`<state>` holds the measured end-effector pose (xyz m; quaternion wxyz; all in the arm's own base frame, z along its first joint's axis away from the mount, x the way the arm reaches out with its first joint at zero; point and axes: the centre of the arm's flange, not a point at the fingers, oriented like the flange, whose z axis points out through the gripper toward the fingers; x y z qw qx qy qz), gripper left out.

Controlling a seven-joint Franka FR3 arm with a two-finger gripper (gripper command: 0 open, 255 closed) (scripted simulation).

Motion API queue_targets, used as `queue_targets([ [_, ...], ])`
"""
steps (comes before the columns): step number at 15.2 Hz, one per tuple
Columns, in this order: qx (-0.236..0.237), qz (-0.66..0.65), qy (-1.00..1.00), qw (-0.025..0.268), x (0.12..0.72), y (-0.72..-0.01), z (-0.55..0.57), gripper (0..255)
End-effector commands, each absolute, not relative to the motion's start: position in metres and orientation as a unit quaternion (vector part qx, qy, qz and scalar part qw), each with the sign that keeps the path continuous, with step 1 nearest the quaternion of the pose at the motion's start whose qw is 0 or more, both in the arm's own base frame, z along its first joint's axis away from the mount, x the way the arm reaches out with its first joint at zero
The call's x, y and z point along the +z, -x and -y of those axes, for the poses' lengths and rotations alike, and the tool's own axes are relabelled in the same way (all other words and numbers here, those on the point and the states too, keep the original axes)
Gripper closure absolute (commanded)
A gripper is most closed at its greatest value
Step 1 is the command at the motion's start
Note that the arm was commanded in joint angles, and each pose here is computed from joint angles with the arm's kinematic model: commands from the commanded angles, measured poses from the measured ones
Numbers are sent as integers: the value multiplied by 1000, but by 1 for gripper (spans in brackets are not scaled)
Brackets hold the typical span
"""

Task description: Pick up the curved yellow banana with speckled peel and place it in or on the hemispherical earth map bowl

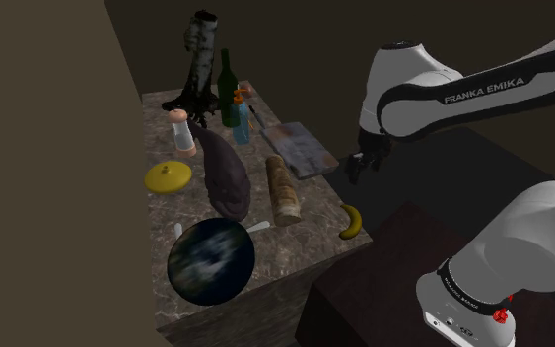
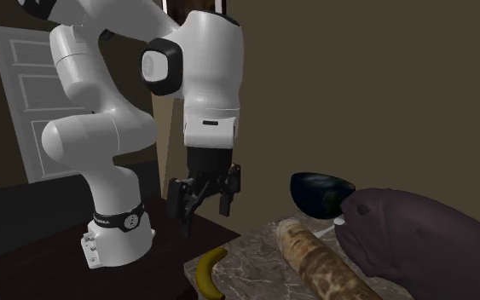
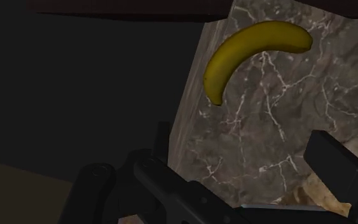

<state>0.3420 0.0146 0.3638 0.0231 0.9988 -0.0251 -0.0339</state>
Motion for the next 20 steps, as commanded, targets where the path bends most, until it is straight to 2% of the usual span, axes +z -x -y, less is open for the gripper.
queue_targets([
  [1,-35,35,-999,20,339,-346,-15,0],
  [7,-42,62,-997,12,259,-352,-13,0],
  [15,-42,62,-997,12,218,-348,-13,0],
  [20,-42,62,-997,12,218,-348,-13,0],
])
